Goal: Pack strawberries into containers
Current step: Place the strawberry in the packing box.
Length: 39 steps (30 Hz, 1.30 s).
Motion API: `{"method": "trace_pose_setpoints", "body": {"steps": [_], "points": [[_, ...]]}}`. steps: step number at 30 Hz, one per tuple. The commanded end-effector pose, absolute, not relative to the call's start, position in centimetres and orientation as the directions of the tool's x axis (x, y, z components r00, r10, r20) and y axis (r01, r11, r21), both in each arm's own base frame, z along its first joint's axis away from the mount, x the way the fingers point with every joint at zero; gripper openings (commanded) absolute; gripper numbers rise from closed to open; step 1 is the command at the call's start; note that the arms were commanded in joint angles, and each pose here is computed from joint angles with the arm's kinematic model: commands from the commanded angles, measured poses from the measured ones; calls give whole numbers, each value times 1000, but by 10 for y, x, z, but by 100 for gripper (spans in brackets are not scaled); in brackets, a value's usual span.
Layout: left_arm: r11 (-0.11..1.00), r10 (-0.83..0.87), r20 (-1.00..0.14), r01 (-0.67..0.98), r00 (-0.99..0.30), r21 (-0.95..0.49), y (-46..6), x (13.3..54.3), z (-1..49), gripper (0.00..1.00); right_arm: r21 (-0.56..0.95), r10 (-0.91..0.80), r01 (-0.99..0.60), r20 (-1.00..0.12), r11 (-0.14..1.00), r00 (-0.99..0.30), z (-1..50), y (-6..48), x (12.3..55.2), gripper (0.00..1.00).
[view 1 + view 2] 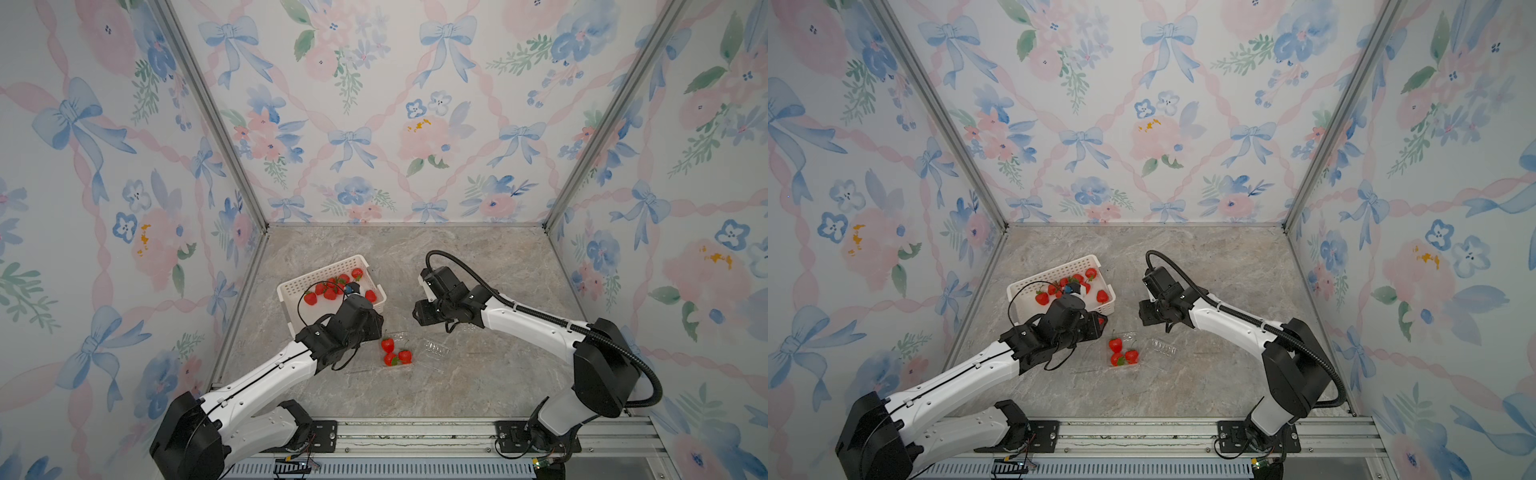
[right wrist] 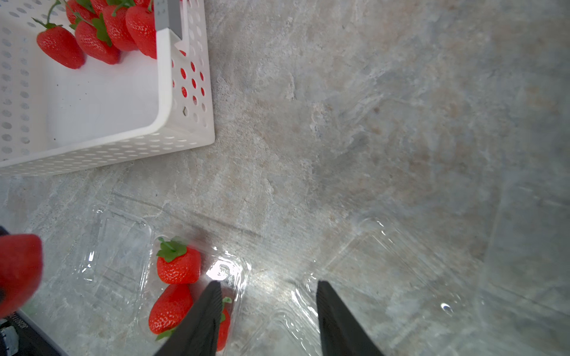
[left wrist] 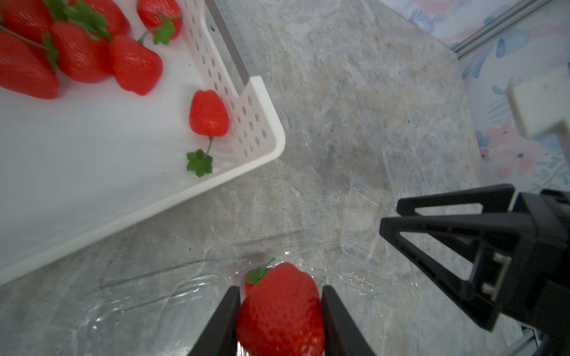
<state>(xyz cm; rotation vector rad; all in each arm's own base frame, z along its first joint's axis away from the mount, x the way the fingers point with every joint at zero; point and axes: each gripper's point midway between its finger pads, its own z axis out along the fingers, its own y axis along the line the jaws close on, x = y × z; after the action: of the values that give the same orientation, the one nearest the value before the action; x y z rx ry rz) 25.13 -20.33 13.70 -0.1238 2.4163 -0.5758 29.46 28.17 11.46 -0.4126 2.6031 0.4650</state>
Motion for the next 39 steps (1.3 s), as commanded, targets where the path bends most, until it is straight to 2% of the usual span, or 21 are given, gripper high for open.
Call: {"method": "trace_pose_setpoints", "body": {"steps": [1,19,25,32,39], "points": [[914,-236,-561,14,-794,-405,-210,247,129,30,235,-196,-333,-465,913,-863,110,266,286,52],[956,-95,-521,69,-848,-286,-263,234,88,32,253,-193,-342,-472,905,-861,112,255,267,53],[964,-88,-522,60,-848,-260,-264,237,81,38,260,-212,-368,-479,893,-852,115,260,262,53],[970,-77,-522,57,-849,-237,-266,241,76,52,266,-243,-398,-470,878,-848,115,269,255,54],[971,-81,-524,52,-848,-235,-265,242,75,54,267,-257,-415,-471,870,-843,116,273,252,54]]}}
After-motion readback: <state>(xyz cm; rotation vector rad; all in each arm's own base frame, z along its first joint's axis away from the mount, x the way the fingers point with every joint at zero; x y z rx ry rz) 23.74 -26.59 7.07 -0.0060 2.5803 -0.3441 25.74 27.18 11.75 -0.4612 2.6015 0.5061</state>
